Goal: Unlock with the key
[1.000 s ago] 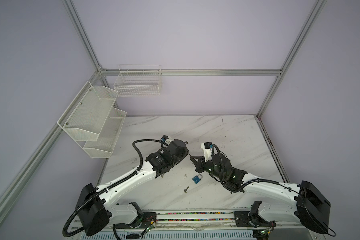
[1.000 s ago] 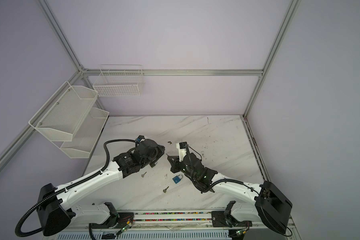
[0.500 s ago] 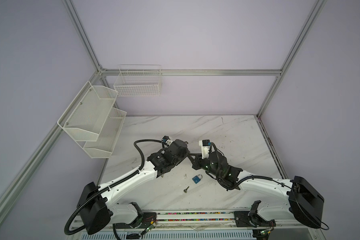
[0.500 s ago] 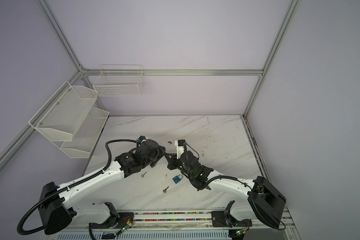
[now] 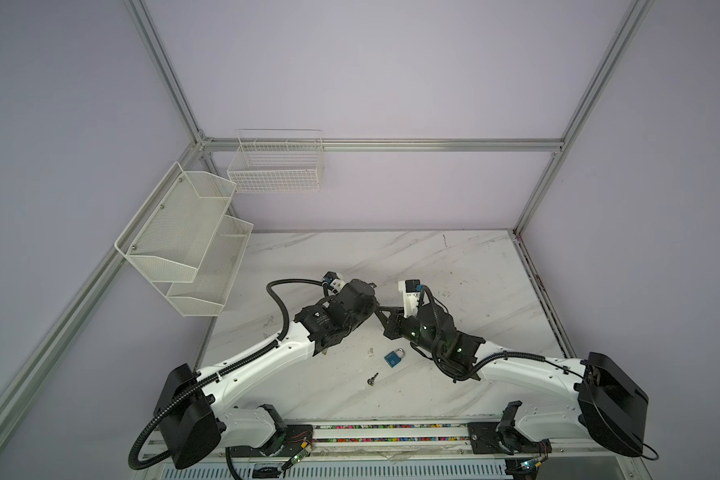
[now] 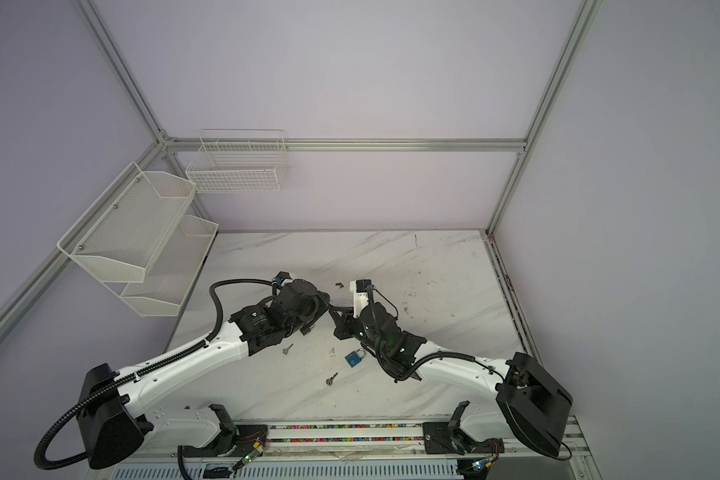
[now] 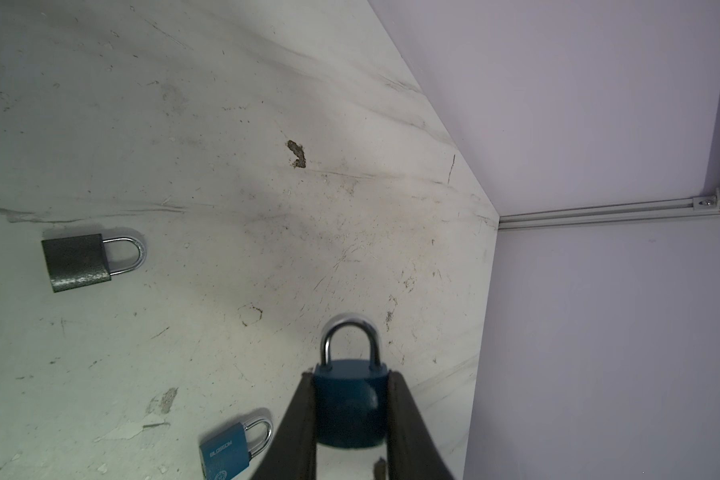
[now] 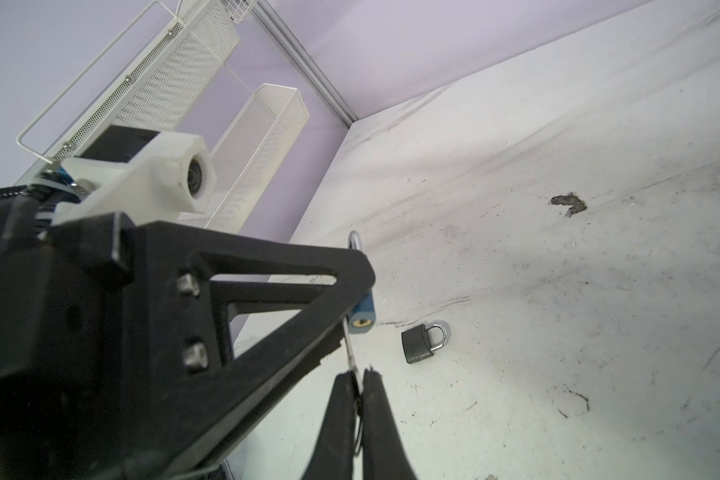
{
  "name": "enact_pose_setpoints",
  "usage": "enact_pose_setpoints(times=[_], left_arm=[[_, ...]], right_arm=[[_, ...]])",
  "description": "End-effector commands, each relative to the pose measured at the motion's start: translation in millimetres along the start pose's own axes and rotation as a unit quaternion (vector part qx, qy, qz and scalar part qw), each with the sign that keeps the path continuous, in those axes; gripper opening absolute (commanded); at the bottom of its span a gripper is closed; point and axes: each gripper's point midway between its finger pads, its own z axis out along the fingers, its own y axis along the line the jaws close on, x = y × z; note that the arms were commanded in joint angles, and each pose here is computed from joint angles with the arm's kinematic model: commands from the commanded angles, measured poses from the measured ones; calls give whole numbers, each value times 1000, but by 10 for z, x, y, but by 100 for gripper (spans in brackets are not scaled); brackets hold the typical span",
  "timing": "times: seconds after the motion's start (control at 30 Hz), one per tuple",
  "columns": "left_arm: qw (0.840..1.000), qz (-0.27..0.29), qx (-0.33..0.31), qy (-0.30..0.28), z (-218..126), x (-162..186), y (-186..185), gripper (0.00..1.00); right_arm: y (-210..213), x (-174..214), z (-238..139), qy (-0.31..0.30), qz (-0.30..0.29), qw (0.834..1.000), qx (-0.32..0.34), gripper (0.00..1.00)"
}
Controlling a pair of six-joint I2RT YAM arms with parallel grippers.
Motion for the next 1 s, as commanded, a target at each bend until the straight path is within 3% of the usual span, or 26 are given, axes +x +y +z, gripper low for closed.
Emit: enact_pose_setpoints(times=[0.0,0.97], left_arm=[[999,-18,25,-22,-143,-129,-122,0],[999,-25,37,-13,-163,-82,-160,0]], right_arm=[[-1,-10,-29,-6,10,1000,2,0],[103,-70,115,-7,23,1000,-6,0]])
